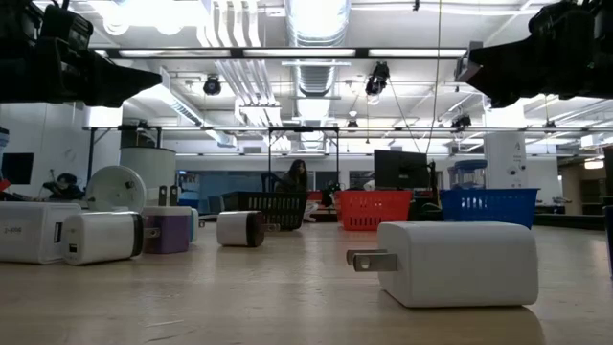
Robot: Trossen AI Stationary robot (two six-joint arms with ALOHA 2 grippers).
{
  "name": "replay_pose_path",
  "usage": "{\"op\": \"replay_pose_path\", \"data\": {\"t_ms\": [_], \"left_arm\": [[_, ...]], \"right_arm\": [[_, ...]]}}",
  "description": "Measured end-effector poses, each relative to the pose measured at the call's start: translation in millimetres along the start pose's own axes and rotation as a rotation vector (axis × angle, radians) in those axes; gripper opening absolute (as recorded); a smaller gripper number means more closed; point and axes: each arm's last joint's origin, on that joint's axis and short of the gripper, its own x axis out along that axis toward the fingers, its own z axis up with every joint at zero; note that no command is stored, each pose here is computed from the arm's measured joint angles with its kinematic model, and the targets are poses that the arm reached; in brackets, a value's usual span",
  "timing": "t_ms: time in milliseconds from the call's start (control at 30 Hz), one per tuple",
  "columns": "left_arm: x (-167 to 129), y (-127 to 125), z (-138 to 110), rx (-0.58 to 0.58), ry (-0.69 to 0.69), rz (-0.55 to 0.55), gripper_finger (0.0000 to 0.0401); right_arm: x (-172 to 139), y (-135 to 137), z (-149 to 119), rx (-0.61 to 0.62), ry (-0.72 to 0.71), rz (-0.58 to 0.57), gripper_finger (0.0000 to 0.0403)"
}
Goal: Pick & Place Office items
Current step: Put the top white digital clock into the red bin
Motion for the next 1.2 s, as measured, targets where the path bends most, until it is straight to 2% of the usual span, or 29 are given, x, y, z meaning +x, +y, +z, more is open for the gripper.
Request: {"op": "replay_pose_path", "data": {"t_ms": [300, 467, 567, 733, 1033, 1200], "left_arm": [[0.0, 0.0, 0.0, 0.001, 0.0, 0.0, 0.0014], [0.0, 0.1, 0.5, 0.001, -0.005, 0.001, 0.0014], [0.0, 0.1, 0.6, -0.001, -0.006, 0.002, 0.0014], [0.0, 0.1, 0.5, -0.005, -0.006, 0.001, 0.0014], [0.0, 0.2, 0.7, -0.02, -0.007, 0.002, 0.0014], [0.0, 0.2, 0.7, -0.024, -0.007, 0.002, 0.0014]], "right_arm": [[0.8, -0.7, 1.4, 0.023, 0.003, -0.021, 0.0288], [9.7, -2.7, 17.7, 0.036, 0.046, -0.054, 0.0288], [20.0, -5.0, 31.1, 0.041, 0.129, -0.096, 0.0288], [42.2, -10.3, 54.8, 0.042, 0.367, -0.207, 0.0288], [98.1, -14.8, 99.1, -0.005, 0.662, -0.189, 0.0288], [129.1, -16.8, 113.5, -0.045, 0.804, -0.168, 0.0288]]}}
